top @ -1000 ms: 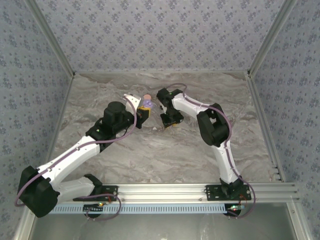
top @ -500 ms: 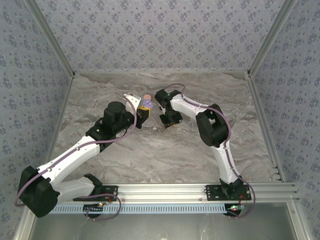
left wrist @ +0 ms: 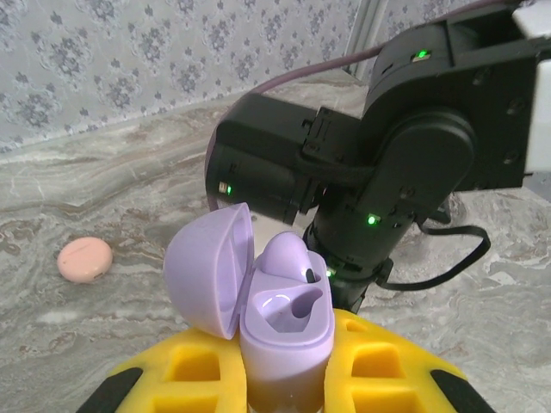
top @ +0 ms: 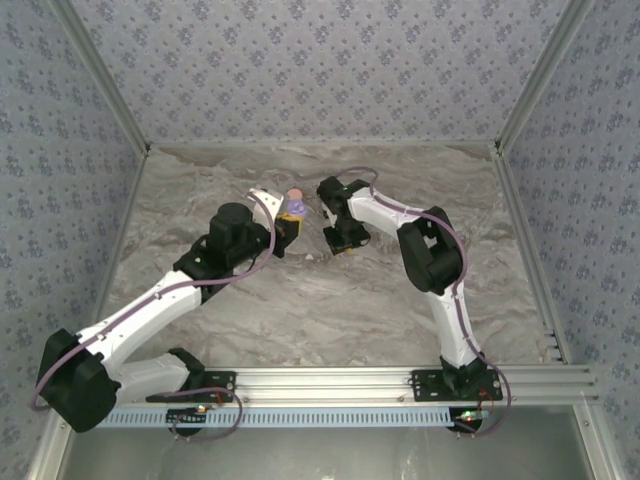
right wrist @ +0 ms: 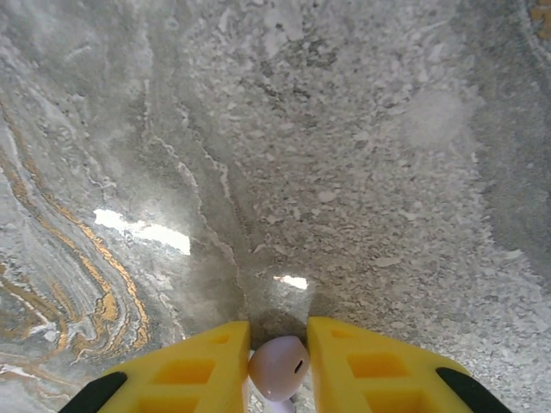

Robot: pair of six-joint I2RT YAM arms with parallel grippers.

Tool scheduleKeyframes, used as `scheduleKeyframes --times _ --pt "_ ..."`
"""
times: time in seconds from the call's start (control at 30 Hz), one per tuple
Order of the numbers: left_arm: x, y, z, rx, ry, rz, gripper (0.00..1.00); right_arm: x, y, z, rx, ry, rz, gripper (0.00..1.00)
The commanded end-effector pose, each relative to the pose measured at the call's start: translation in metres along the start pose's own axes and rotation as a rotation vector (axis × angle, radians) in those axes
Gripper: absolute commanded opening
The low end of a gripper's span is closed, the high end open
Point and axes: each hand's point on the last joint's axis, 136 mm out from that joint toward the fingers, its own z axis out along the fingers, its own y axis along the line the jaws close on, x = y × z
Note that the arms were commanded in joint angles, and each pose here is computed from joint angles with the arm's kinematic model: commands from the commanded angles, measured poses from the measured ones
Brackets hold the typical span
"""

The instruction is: Insert the wireless bluetooth earbuds into the charging case

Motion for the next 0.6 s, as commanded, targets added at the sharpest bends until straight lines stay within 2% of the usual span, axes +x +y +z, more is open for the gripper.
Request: scheduleKeyframes --times 0.0,0.33,0.57 --pt "-0.018 -0.012 0.006 0.051 -0.037 -0.018 0.13 0.018 -0.003 0.01 -0.081 0.059 0.077 0.24" --pt "0.003 -0.016 0.036 0.091 -0.006 -0.09 0.12 0.006 -0.019 -0.008 -0.309 -0.044 0.256 0.24" --pt "0.021 -0.013 0.052 0.104 0.004 -0.127 0.12 0.003 -0.03 -0.021 -0.403 -0.105 0.318 0.24"
